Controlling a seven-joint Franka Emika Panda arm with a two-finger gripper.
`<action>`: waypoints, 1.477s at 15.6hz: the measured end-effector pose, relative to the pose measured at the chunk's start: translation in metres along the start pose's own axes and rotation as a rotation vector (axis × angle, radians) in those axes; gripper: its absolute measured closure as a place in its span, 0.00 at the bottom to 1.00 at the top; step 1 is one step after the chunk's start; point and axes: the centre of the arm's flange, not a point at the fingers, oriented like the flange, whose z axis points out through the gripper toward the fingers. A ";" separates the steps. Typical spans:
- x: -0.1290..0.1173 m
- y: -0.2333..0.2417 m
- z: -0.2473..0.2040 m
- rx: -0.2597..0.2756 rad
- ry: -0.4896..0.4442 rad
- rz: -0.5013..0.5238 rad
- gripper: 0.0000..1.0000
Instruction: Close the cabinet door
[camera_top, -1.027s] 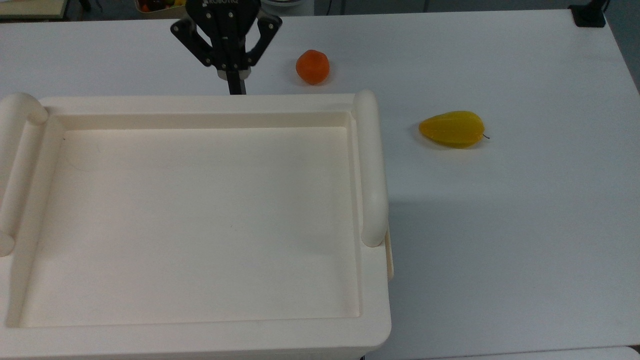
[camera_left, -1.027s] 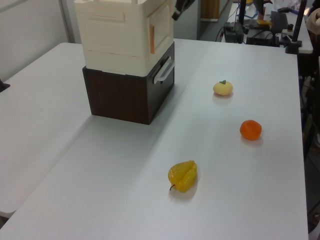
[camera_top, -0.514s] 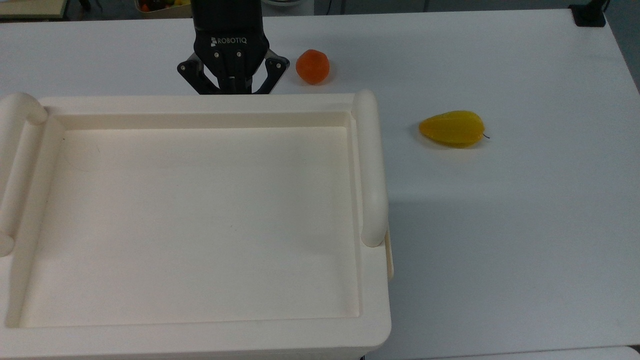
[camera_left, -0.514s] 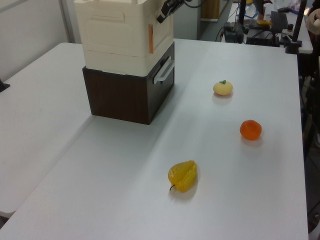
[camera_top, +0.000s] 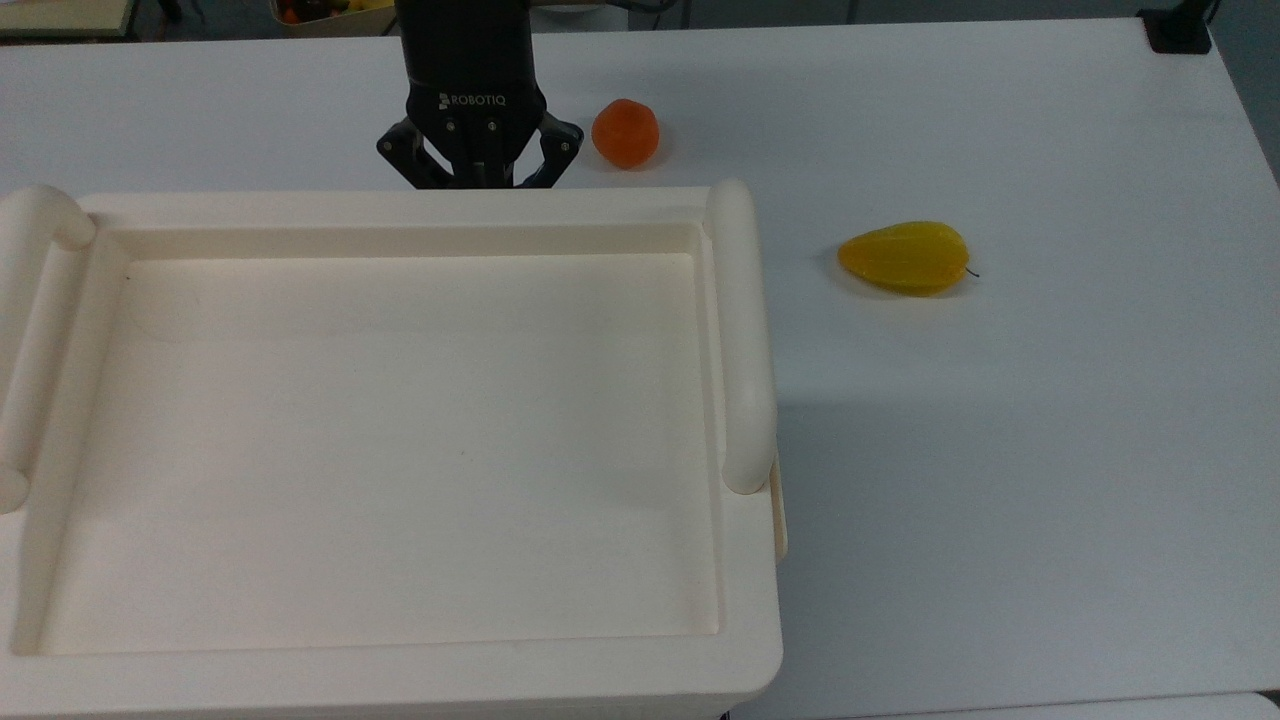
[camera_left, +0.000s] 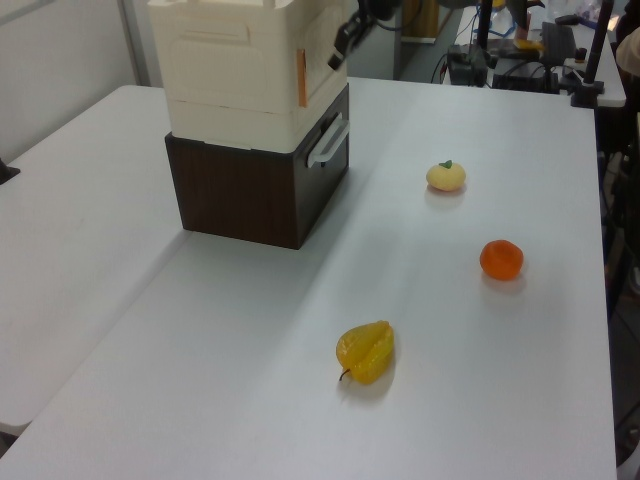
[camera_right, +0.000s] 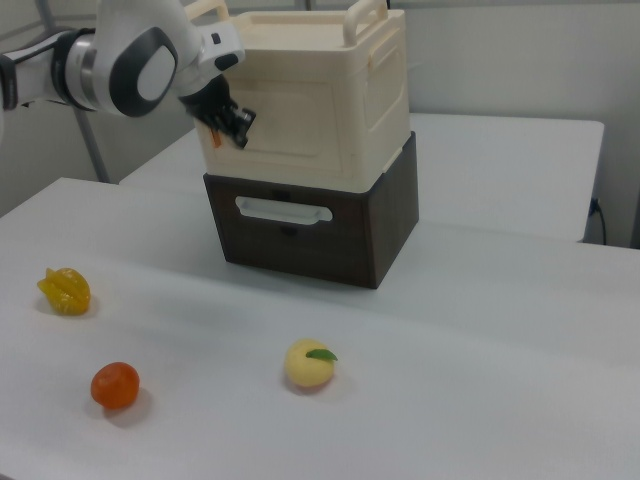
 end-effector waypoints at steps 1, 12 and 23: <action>-0.007 0.001 -0.002 -0.020 -0.061 -0.014 0.99; -0.070 -0.009 -0.043 -0.149 -0.483 -0.175 0.98; -0.078 -0.002 -0.038 -0.155 -0.523 -0.162 0.10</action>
